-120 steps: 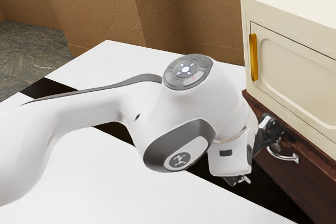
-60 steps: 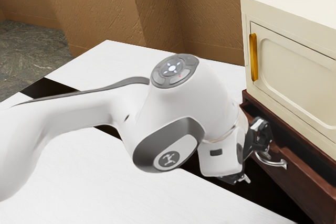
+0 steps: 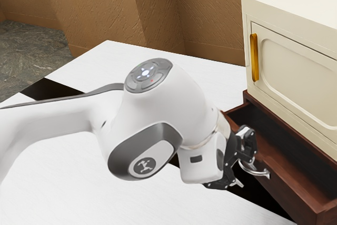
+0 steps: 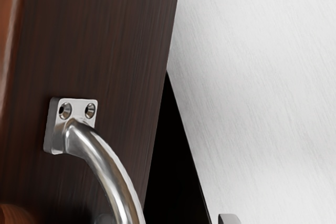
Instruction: Pull the drawer handle with one arm to open the drawer
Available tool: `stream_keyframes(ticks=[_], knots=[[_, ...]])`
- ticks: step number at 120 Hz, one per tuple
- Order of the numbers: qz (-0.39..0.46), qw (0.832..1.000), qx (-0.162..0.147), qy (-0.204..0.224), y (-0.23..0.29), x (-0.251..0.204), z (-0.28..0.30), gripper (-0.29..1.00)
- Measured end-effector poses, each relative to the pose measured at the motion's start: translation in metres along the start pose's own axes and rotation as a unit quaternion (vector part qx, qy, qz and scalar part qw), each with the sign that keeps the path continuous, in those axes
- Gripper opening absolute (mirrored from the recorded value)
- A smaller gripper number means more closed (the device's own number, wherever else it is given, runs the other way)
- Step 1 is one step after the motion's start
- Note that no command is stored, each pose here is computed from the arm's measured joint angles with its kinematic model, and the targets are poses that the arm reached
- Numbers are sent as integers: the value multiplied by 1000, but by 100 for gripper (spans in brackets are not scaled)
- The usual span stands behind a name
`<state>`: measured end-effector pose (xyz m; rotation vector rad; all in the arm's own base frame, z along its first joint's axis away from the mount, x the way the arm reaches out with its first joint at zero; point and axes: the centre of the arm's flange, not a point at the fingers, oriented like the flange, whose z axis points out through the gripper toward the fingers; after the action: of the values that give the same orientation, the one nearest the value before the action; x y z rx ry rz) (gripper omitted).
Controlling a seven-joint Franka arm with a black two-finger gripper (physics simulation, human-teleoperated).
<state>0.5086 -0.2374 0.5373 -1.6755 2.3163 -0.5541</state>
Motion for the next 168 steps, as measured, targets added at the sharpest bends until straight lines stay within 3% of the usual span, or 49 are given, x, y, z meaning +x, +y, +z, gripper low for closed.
stream_keyframes(ticks=[118, 168], knots=[[-9, 999, 9, 33, 60, -11, -38, 19], [-20, 999, 19, 29, 88, -25, -57, 11]])
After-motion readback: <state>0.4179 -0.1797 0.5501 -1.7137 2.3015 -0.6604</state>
